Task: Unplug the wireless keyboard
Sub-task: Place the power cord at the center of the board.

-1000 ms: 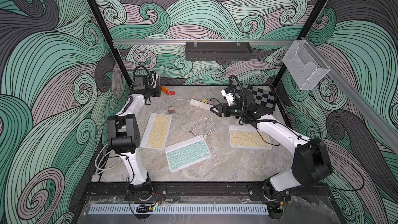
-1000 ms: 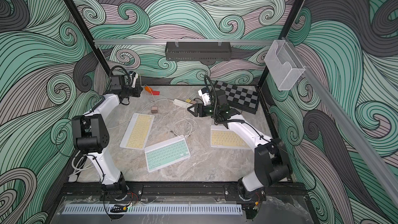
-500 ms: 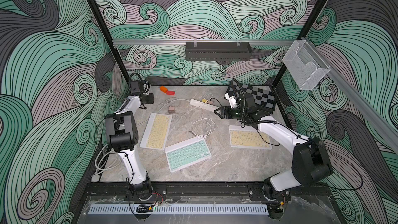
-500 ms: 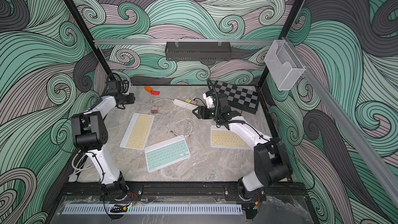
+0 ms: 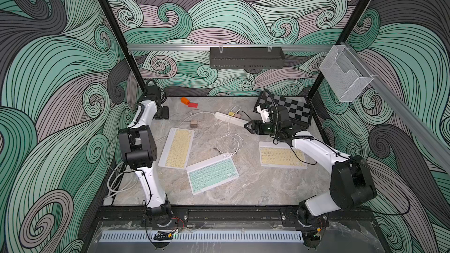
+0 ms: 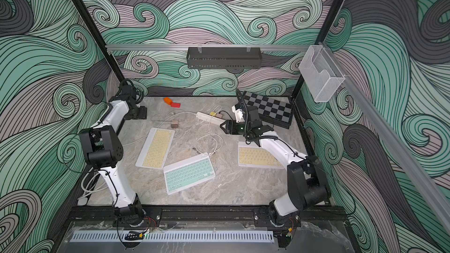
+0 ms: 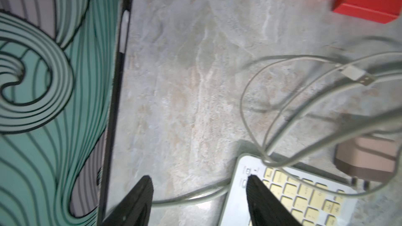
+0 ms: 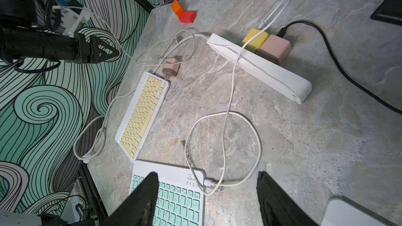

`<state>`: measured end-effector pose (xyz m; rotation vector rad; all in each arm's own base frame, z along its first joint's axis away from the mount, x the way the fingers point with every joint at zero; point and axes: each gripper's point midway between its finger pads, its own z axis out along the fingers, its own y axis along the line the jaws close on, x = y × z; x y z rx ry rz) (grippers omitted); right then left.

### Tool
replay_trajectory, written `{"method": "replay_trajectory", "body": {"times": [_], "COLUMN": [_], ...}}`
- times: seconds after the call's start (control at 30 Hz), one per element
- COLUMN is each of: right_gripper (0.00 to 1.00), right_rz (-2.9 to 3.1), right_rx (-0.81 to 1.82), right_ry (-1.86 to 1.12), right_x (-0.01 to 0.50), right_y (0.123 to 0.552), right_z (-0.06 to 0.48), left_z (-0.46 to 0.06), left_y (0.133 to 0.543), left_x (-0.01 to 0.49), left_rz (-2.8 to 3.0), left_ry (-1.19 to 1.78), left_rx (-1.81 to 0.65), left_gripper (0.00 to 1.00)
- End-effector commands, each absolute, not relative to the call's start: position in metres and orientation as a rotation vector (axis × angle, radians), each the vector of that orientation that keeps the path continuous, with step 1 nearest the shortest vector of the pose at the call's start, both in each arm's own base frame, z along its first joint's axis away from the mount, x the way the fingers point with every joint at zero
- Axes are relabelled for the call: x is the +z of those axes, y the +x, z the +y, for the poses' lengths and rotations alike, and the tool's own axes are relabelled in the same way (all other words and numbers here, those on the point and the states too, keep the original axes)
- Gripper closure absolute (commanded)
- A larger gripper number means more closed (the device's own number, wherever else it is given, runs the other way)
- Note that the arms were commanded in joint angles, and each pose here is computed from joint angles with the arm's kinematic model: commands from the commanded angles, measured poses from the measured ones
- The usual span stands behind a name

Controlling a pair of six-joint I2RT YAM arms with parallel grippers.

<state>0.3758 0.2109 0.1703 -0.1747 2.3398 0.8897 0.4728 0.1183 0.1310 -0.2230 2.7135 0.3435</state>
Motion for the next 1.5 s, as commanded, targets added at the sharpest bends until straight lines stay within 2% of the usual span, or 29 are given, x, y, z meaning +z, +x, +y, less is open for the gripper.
{"method": "replay_trajectory", "body": {"times": [0.0, 0.23, 0.37, 0.6, 0.77, 0.9, 0.97, 1.1, 1.2, 1.27, 1.47], "right_gripper": [0.28, 0.29, 0.29, 0.29, 0.29, 0.29, 0.29, 0.29, 0.29, 0.29, 0.29], "right_rz": [2.352, 2.392, 2.398, 2.393, 2.400, 2.405, 2.407, 2.413, 2.414, 2.416, 2.427], "right_rx": [0.864, 0.852, 0.834, 0.811, 0.814, 0.816, 0.815, 0.804, 0.798, 0.793, 0.761], "right_ry": [-0.154, -0.178, -0.175, -0.163, -0.156, -0.161, -0.162, -0.156, -0.152, -0.149, -0.138], "right_x": [0.169, 0.156, 0.154, 0.155, 0.155, 0.153, 0.152, 0.149, 0.148, 0.146, 0.137], "right_y": [0.378, 0.375, 0.374, 0.379, 0.389, 0.392, 0.393, 0.395, 0.400, 0.404, 0.417], "right_z": [0.207, 0.206, 0.204, 0.202, 0.205, 0.206, 0.207, 0.205, 0.204, 0.202, 0.193], "left_z": [0.137, 0.112, 0.105, 0.114, 0.112, 0.131, 0.132, 0.100, 0.034, -0.011, -0.115], "left_y": [0.420, 0.412, 0.399, 0.375, 0.365, 0.352, 0.348, 0.361, 0.388, 0.407, 0.456], "left_x": [0.120, 0.156, 0.165, 0.171, 0.184, 0.180, 0.177, 0.179, 0.195, 0.202, 0.186], "left_rz": [2.919, 2.782, 2.737, 2.735, 2.703, 2.756, 2.801, 2.780, 2.661, 2.558, 2.534], "left_ry": [-0.278, -0.343, -0.386, -0.437, -0.428, -0.388, -0.409, -0.389, -0.283, -0.240, -0.154], "left_rx": [0.566, 0.348, 0.298, 0.408, 0.399, 0.609, 0.632, 0.359, -0.089, -0.293, -0.525], "left_gripper": [0.28, 0.14, 0.11, 0.10, 0.12, 0.12, 0.12, 0.14, 0.14, 0.14, 0.14]}}
